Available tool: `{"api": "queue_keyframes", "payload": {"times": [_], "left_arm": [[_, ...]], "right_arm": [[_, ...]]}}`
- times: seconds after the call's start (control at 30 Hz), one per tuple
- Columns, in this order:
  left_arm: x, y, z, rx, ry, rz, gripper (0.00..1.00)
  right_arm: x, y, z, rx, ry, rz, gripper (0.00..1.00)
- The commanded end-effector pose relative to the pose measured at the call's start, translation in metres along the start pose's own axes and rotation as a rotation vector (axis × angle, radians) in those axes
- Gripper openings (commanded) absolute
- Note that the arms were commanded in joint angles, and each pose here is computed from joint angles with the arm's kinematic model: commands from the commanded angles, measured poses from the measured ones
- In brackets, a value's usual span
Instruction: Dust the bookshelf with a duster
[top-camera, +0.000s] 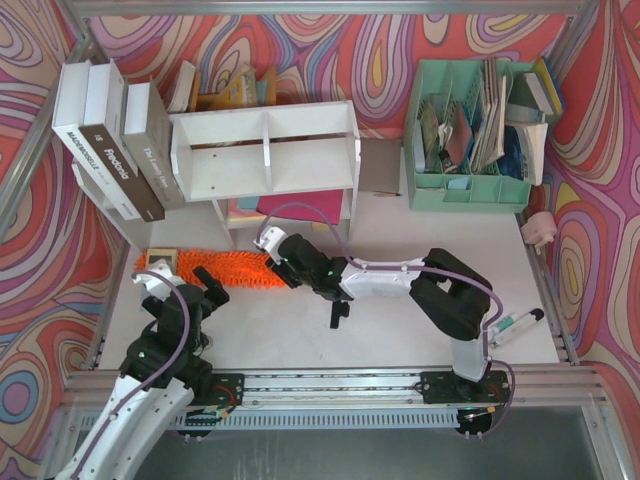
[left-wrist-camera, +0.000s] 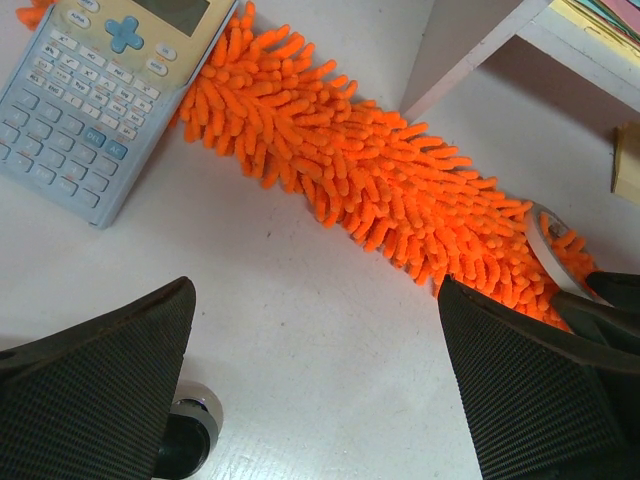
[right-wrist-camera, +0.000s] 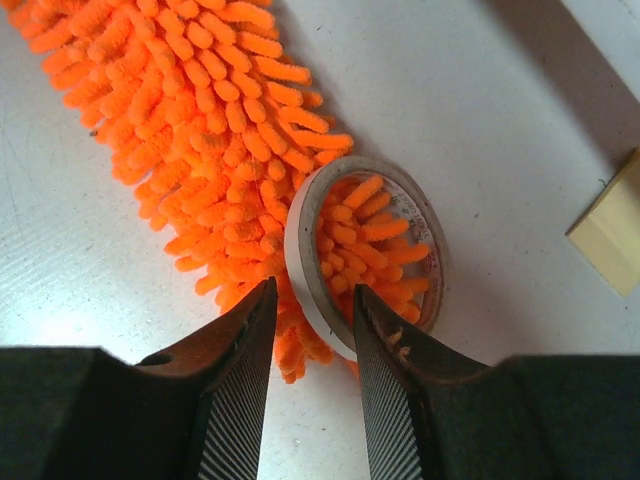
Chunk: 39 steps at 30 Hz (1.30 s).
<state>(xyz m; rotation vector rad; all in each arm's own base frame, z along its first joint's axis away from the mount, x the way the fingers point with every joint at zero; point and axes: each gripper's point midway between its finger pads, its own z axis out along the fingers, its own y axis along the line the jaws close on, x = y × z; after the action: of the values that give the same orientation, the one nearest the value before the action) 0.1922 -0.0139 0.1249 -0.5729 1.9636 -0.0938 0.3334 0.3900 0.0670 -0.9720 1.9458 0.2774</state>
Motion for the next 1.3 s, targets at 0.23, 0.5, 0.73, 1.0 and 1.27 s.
{"api": "queue_keyframes", "payload": {"times": [0.23, 0.5, 0.73, 1.0, 1.27], "left_arm": [[0.004, -0.002, 0.002, 0.018, 0.003, 0.015, 0.99], [0.004, -0.004, 0.003, 0.022, 0.007, 0.02, 0.98], [0.005, -0.004, 0.003, 0.02, 0.009, 0.021, 0.98], [0.005, -0.003, 0.003, 0.019, 0.009, 0.019, 0.98], [0.005, -0.004, 0.003, 0.023, 0.012, 0.014, 0.98]], "right_arm": [[0.002, -0.002, 0.007, 0.025, 0.015, -0.023, 0.34], [-0.002, -0.006, 0.004, 0.045, 0.006, -0.027, 0.24], [-0.009, -0.011, -0.006, 0.06, -0.009, -0.02, 0.22], [-0.002, -0.019, -0.025, 0.095, -0.013, 0.014, 0.21], [0.004, -0.024, -0.052, 0.108, -0.023, 0.076, 0.19]]}}
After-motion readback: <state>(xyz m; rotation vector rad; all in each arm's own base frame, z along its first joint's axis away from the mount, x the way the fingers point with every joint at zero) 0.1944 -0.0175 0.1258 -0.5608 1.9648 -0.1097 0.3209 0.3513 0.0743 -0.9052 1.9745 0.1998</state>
